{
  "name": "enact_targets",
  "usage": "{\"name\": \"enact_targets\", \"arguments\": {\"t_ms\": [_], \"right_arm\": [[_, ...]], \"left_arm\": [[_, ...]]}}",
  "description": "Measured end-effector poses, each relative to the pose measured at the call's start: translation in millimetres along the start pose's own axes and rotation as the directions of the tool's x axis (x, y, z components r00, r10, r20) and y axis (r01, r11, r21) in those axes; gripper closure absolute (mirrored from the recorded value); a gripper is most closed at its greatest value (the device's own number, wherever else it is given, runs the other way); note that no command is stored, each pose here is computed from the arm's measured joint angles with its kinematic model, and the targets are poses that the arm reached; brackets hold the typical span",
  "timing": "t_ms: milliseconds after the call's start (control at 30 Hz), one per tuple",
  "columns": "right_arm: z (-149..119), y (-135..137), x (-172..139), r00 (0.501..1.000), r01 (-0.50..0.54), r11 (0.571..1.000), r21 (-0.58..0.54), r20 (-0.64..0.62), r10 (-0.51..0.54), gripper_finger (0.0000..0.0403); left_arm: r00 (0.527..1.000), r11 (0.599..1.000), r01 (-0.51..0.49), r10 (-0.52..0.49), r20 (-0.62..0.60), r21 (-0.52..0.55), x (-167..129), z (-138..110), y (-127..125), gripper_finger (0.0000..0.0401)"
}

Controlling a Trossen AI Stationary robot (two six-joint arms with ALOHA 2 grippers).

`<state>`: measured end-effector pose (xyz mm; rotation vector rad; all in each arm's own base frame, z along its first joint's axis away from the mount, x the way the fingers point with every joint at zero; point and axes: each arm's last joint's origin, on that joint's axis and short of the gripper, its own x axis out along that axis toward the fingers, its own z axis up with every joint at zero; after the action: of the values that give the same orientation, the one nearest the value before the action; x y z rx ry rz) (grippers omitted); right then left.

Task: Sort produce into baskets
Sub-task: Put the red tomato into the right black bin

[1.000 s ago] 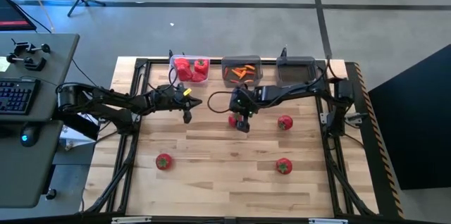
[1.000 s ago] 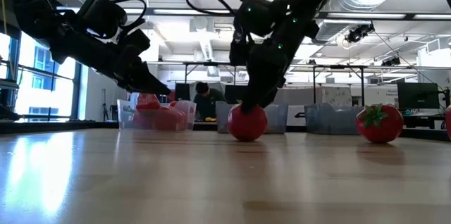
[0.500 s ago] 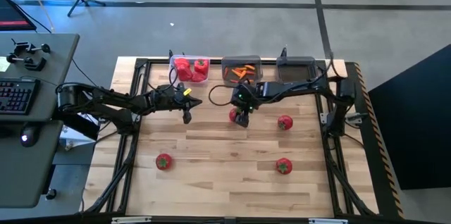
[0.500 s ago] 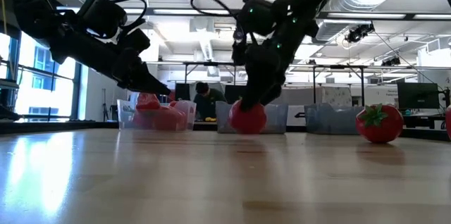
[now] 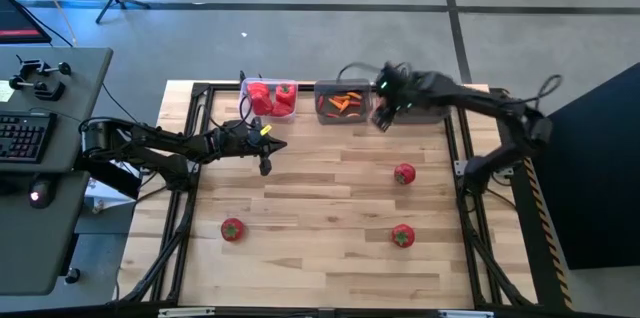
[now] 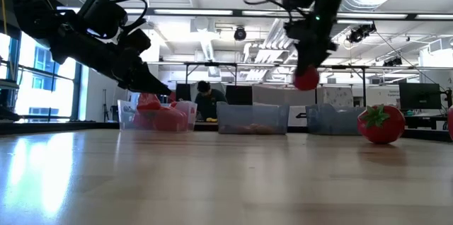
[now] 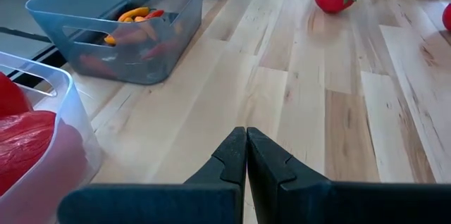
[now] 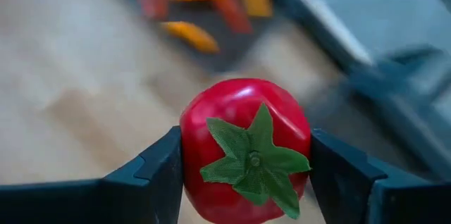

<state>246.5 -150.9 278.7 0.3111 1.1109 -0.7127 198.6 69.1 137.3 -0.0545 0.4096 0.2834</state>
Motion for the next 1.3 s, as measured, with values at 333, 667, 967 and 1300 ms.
{"name": "enact_targets", "arguments": {"t_ms": [333, 667, 967, 1300], "right_arm": [[1, -88, 34, 0.985, 0.145, 0.978, 0.15, -0.112, -0.129, 0.0176], [1, -110, 86, 0.971, 0.158, 0.972, 0.175, -0.209, -0.121, 0.0178], [0, -115, 111, 0.961, 0.165, 0.968, 0.188, -0.25, -0.115, 0.0164], [1, -117, 116, 0.963, 0.177, 0.966, 0.187, -0.238, -0.13, 0.0137]], "left_arm": [[1.0, 1.0, -0.005, 0.005, 0.005, -0.014, 0, 0, 0, 0.0401], [1.0, 1.0, -0.006, 0.006, 0.002, -0.016, 0, 0, 0, 0.0401], [1.0, 1.0, -0.008, 0.008, 0.001, -0.018, 0, 0, 0, 0.0401], [1.0, 1.0, -0.008, 0.008, -0.002, -0.024, 0, 0, 0, 0.0401]]}}
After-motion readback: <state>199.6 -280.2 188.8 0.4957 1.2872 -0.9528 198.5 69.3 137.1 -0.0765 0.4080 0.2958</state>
